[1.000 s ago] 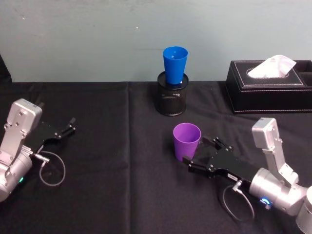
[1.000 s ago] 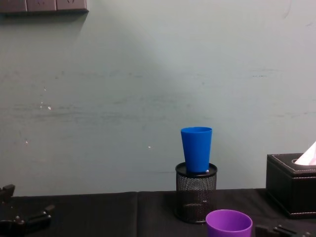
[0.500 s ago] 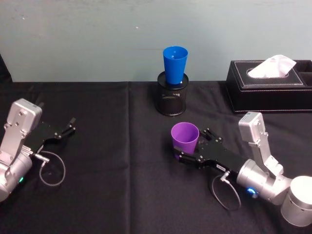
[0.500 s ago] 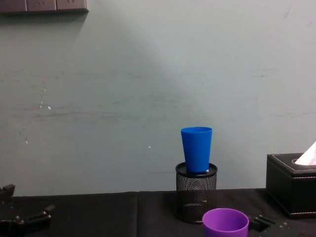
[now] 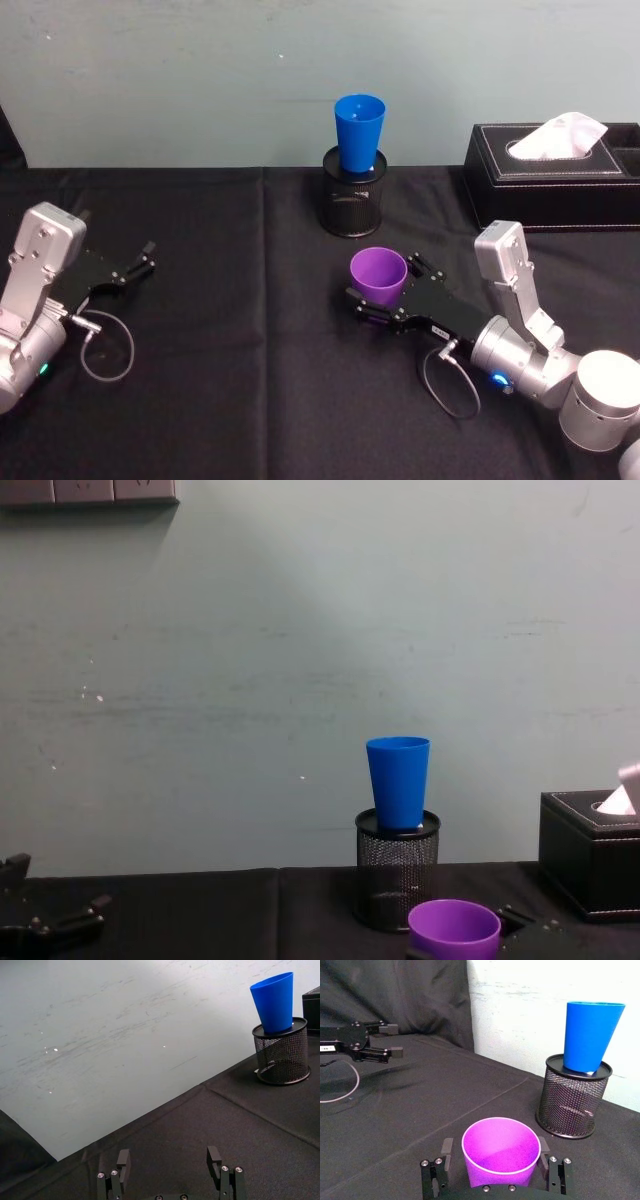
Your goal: Pick up one cup with a gripper and tap it against the other cup.
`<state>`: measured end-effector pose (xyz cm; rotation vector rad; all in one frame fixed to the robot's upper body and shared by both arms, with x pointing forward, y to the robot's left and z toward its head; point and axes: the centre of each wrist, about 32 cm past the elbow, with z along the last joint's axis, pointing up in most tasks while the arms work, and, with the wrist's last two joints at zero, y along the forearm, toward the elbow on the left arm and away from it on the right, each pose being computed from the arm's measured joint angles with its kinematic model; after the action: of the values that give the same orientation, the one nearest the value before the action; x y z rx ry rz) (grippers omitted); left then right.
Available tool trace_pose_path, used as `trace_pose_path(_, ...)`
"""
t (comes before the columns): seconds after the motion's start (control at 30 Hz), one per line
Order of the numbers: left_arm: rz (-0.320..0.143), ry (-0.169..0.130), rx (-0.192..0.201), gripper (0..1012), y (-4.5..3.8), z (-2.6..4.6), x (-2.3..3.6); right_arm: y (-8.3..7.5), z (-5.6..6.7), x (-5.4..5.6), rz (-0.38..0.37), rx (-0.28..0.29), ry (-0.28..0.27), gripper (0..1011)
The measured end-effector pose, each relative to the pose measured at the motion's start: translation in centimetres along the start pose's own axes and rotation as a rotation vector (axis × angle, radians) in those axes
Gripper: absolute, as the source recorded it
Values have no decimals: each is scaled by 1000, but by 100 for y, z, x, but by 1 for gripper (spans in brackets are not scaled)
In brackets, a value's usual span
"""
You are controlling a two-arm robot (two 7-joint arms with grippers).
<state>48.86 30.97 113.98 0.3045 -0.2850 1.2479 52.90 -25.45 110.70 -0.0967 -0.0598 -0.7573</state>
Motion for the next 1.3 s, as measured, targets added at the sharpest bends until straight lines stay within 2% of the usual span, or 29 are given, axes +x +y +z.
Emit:
trace_pose_path(0.63, 0, 0, 0, 1000, 0, 0, 0, 52, -27, 19, -12, 10, 2, 1000)
trace_pose_path(0.73, 0, 0, 0, 1000, 0, 0, 0, 51, -25, 19, -11, 10, 2, 964)
trace_pose_path(0.9, 0, 0, 0, 1000, 0, 0, 0, 50, -24, 18, -11, 10, 2, 826)
trace_pose_path(1.3, 0, 0, 0, 1000, 0, 0, 0, 49, -24, 15, -11, 9, 3, 743)
